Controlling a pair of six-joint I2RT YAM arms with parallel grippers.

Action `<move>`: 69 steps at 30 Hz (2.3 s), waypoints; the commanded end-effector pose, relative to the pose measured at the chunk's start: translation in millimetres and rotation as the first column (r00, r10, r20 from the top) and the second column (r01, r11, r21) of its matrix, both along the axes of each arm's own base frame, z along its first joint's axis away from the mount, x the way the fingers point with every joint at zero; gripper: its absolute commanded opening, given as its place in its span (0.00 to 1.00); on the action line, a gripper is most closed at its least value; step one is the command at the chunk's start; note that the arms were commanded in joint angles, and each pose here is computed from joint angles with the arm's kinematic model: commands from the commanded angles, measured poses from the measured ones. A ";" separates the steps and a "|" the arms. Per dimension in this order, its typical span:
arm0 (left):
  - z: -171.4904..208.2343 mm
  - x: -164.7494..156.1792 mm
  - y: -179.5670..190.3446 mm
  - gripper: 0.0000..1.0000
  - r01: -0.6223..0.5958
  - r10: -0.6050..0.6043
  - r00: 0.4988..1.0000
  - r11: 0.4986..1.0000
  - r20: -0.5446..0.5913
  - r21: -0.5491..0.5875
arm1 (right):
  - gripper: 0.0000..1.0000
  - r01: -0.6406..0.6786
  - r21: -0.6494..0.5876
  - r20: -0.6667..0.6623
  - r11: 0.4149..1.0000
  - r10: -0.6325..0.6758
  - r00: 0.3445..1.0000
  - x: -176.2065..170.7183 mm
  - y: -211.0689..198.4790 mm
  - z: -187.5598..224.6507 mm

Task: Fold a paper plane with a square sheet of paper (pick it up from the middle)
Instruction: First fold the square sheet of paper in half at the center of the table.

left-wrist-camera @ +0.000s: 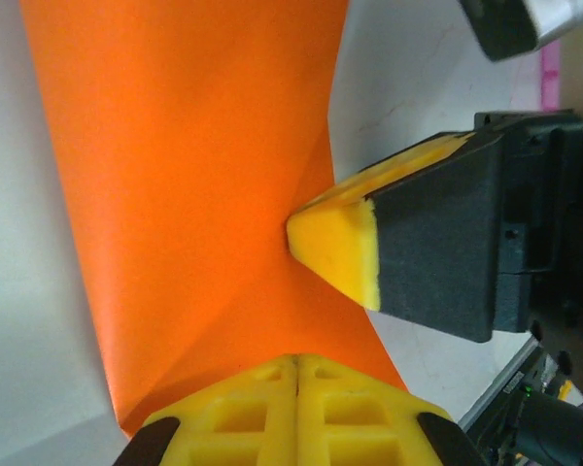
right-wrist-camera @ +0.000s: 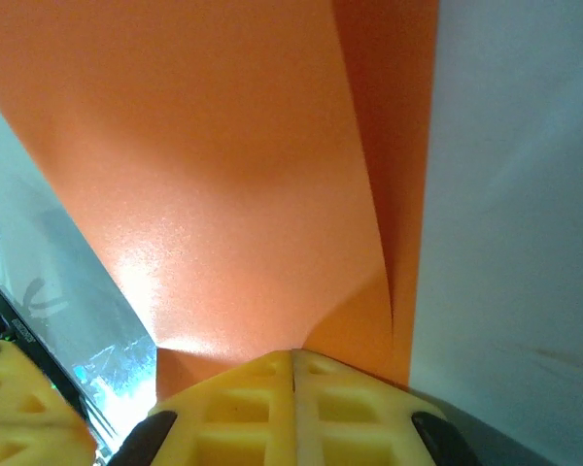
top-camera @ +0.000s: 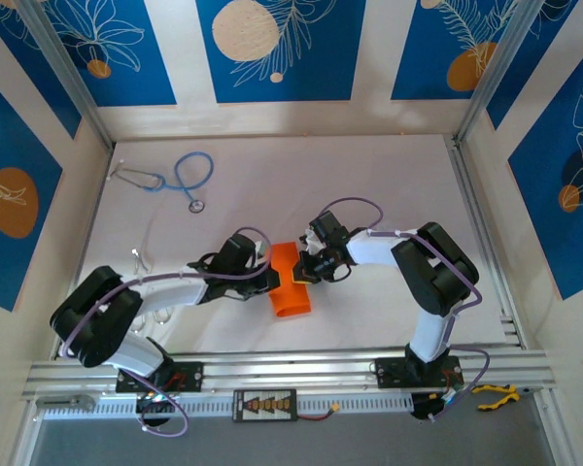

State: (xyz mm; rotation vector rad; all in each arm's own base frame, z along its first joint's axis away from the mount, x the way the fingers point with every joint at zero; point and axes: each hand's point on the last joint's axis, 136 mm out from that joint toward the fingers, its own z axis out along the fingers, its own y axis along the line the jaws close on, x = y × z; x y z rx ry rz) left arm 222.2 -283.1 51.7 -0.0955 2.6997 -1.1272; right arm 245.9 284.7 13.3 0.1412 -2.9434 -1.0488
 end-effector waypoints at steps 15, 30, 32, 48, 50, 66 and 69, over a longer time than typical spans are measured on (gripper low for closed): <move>-28.3 -30.2 30.2 0.00 -0.011 0.018 0.997 0.995 -0.071 0.099 | 0.00 0.043 -0.164 -0.094 0.985 -0.059 0.994 -22.5 -31.1 -38.1; -10.8 -27.9 -3.9 0.00 0.041 -0.045 0.996 0.998 -0.072 -0.053 | 0.00 0.046 -0.169 -0.095 0.985 -0.062 0.994 -22.7 -30.7 -37.5; -16.7 -30.6 -5.2 0.00 0.046 -0.051 0.995 0.997 -0.082 -0.056 | 0.00 0.045 -0.168 -0.093 0.985 -0.061 0.994 -22.0 -30.1 -37.2; -34.2 -49.8 26.8 0.00 0.062 -0.053 0.995 0.991 -0.083 0.118 | 0.00 0.045 -0.176 -0.101 0.983 -0.063 0.993 -24.7 -32.4 -40.1; -18.0 -43.1 16.8 0.00 0.066 -0.062 0.997 0.995 -0.051 0.077 | 0.00 0.045 -0.177 -0.101 0.983 -0.064 0.993 -24.6 -32.3 -39.6; -57.4 -68.9 10.4 0.02 0.094 -0.085 0.985 0.994 -0.149 0.054 | 0.00 0.049 -0.183 -0.100 0.982 -0.068 0.993 -24.7 -33.9 -39.4; -63.2 -77.8 22.6 0.02 0.084 -0.071 0.985 0.994 -0.159 0.074 | 0.00 0.048 -0.188 -0.101 0.981 -0.068 0.993 -25.8 -35.1 -40.2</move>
